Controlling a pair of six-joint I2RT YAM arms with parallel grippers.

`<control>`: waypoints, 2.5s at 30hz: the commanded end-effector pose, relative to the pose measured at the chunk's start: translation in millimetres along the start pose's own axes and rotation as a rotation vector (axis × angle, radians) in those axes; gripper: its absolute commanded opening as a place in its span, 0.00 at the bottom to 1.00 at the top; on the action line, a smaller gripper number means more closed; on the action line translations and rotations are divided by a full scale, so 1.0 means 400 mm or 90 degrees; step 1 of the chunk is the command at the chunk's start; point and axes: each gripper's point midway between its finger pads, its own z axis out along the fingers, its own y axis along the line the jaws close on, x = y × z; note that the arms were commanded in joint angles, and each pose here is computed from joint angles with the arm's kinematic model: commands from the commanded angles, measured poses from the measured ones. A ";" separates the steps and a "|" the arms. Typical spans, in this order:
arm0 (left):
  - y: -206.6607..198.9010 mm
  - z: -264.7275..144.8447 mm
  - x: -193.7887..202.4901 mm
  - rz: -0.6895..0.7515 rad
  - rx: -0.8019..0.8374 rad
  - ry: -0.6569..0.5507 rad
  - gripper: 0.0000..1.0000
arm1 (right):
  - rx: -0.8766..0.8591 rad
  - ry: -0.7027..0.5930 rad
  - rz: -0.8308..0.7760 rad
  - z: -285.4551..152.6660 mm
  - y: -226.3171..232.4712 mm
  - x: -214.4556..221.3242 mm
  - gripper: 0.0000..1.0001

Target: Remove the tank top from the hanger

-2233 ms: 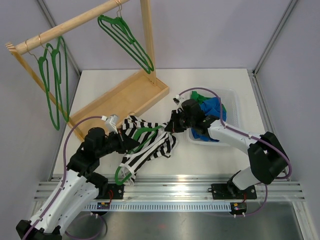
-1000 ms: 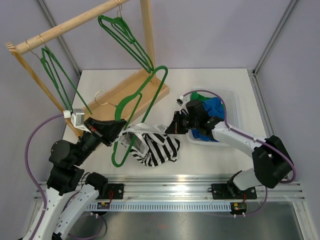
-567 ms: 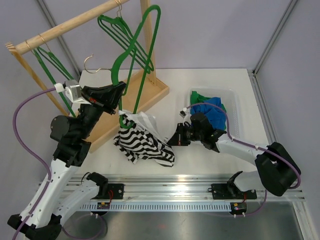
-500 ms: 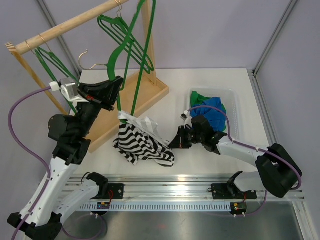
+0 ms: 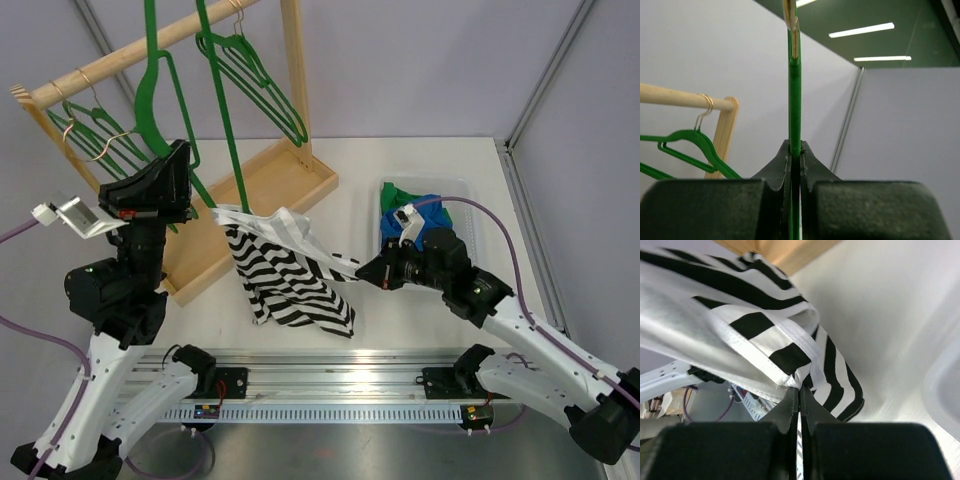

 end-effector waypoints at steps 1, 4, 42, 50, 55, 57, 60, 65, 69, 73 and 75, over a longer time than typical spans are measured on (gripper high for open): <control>0.003 -0.010 -0.127 -0.002 -0.015 -0.150 0.00 | -0.070 -0.012 -0.065 -0.057 0.076 -0.024 0.00; -0.036 0.015 -0.085 -0.014 0.049 -0.117 0.00 | -0.250 -0.007 -0.067 -0.114 0.230 -0.044 0.00; 0.150 -0.256 0.014 0.068 -0.286 0.243 0.00 | -0.085 0.007 -0.117 0.043 0.128 -0.122 1.00; 0.198 -0.227 0.031 0.086 -0.406 0.353 0.00 | -0.088 0.012 -0.107 0.052 0.130 -0.124 0.99; 0.234 -0.200 0.044 0.097 -0.488 0.396 0.00 | -0.088 0.016 -0.110 0.049 0.134 -0.125 0.99; 0.242 -0.192 0.035 0.100 -0.511 0.395 0.00 | -0.089 0.014 -0.108 0.045 0.136 -0.127 0.99; 0.254 -0.161 0.007 0.118 -0.547 0.389 0.00 | -0.087 0.010 -0.112 0.040 0.137 -0.130 0.99; 0.312 -0.065 0.018 0.197 -0.604 0.382 0.00 | -0.088 0.009 -0.113 0.039 0.139 -0.131 0.99; 0.367 -0.015 0.021 0.273 -0.678 0.368 0.00 | -0.085 0.012 -0.114 0.037 0.135 -0.126 0.99; 0.390 0.017 -0.012 0.319 -0.712 0.325 0.00 | -0.074 0.021 -0.117 0.032 0.126 -0.117 0.99; 0.401 0.034 -0.024 0.327 -0.726 0.296 0.00 | -0.067 0.023 -0.117 0.031 0.117 -0.112 0.99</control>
